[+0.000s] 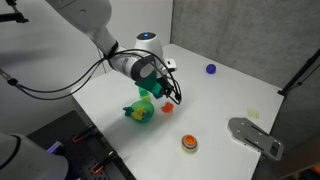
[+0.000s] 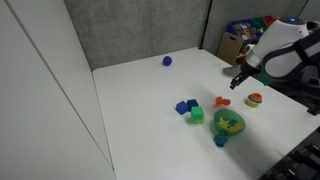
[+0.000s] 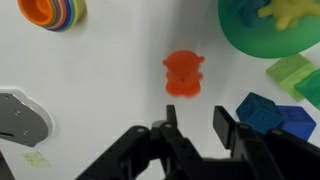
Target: Pick up the orange toy from the green bowl and put it on the table
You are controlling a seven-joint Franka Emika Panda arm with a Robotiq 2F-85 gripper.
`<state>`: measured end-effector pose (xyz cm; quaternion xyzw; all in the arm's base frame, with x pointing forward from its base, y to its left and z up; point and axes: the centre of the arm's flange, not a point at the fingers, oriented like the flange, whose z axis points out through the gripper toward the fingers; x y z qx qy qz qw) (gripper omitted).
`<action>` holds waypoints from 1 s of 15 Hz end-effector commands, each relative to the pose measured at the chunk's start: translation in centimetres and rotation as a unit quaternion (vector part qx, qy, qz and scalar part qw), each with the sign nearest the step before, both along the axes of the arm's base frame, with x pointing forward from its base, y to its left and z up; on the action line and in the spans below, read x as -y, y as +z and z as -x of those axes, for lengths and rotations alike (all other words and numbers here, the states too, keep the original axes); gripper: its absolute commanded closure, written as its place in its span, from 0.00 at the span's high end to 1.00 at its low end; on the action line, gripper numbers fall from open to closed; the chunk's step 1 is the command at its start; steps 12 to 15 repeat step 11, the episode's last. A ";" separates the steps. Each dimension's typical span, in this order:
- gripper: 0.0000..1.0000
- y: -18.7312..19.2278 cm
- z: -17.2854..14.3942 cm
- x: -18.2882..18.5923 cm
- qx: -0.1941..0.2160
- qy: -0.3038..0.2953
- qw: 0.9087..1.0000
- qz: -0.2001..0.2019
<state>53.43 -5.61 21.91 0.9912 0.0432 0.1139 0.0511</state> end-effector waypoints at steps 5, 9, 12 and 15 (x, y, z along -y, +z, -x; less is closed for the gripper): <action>1.00 5.7 1.3 -1.9 -0.088 -0.032 0.994 -0.049; 1.00 8.4 3.0 -2.8 -0.138 -0.050 0.987 -0.065; 1.00 6.9 2.9 -3.0 -0.136 -0.044 0.988 -0.057; 1.00 6.9 2.9 -3.0 -0.136 -0.044 0.988 -0.057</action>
